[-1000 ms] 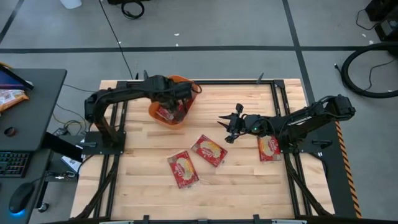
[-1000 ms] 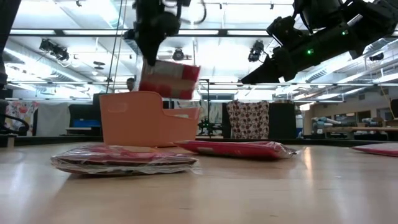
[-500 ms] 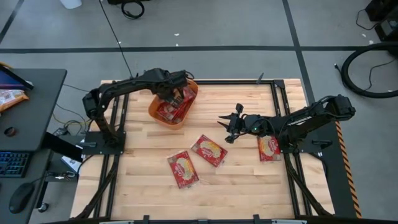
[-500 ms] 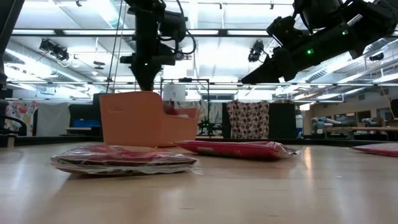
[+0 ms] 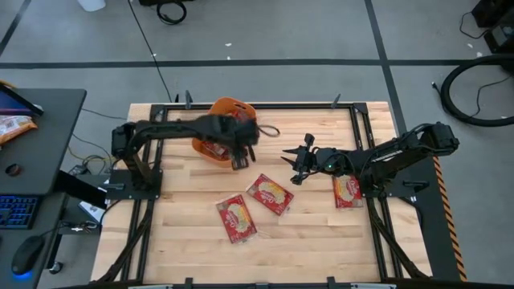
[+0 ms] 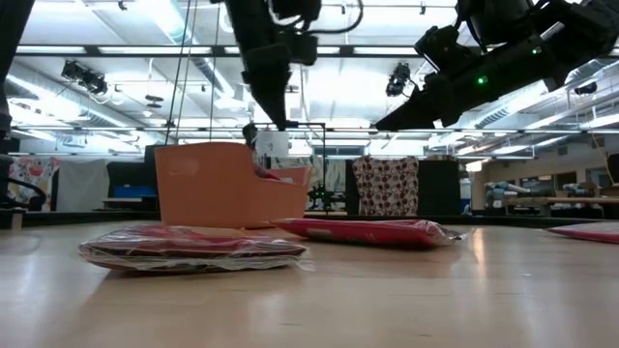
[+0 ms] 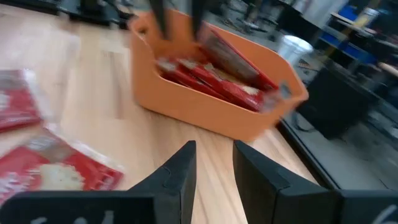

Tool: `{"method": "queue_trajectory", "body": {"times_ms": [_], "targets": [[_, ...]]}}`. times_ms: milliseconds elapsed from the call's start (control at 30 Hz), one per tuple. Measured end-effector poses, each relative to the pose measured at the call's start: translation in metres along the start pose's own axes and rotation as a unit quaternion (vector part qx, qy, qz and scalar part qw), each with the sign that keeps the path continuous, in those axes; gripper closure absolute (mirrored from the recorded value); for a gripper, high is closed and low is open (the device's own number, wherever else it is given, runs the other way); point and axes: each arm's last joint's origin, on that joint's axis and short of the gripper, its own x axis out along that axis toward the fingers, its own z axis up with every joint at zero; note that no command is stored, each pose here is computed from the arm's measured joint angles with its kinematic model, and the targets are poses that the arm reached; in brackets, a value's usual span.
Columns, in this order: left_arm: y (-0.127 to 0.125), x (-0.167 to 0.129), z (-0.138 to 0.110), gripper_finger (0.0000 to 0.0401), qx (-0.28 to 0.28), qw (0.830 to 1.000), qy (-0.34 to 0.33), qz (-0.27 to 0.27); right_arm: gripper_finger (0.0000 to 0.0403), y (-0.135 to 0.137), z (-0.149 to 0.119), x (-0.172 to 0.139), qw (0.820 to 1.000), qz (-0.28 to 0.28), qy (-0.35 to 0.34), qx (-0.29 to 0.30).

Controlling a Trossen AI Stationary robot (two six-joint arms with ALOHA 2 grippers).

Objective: Sort popcorn bags into baskets
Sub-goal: Put the red popcorn bag into the orange bin

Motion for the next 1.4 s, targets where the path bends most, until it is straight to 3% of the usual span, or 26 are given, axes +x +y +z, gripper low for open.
{"method": "queue_trajectory", "body": {"times_ms": [233, 433, 667, 1067, 1267, 1400], "targets": [[-0.061, 0.019, 0.011, 0.0247, 0.056, 0.998, -0.025, -0.011, 0.0293, -0.005, -0.019, -0.005, 0.989, -0.103, 0.105, -0.008], [-0.106, 0.046, 0.01, 0.0214, 0.086, 0.996, -0.018, -0.012, 0.0297, -0.01, -0.012, -0.016, 0.992, -0.073, 0.099, 0.027], [-0.146, 0.062, 0.002, 0.0168, 0.194, 0.981, -0.004, -0.028, 0.0321, -0.019, -0.01, -0.035, 0.994, -0.065, 0.069, 0.062], [-0.184, 0.08, -0.006, 0.0166, 0.236, 0.971, -0.016, -0.025, 0.0338, -0.031, -0.022, -0.063, 0.991, -0.084, 0.012, 0.101], [-0.188, 0.094, -0.011, 0.0168, 0.266, 0.964, 0.003, 0.018, 0.0338, -0.029, -0.022, -0.062, 0.993, -0.074, 0.011, 0.096], [-0.186, 0.102, -0.013, 0.0197, 0.281, 0.959, 0.019, 0.024, 0.0338, -0.029, -0.02, -0.061, 0.993, -0.07, 0.005, 0.094]]}}
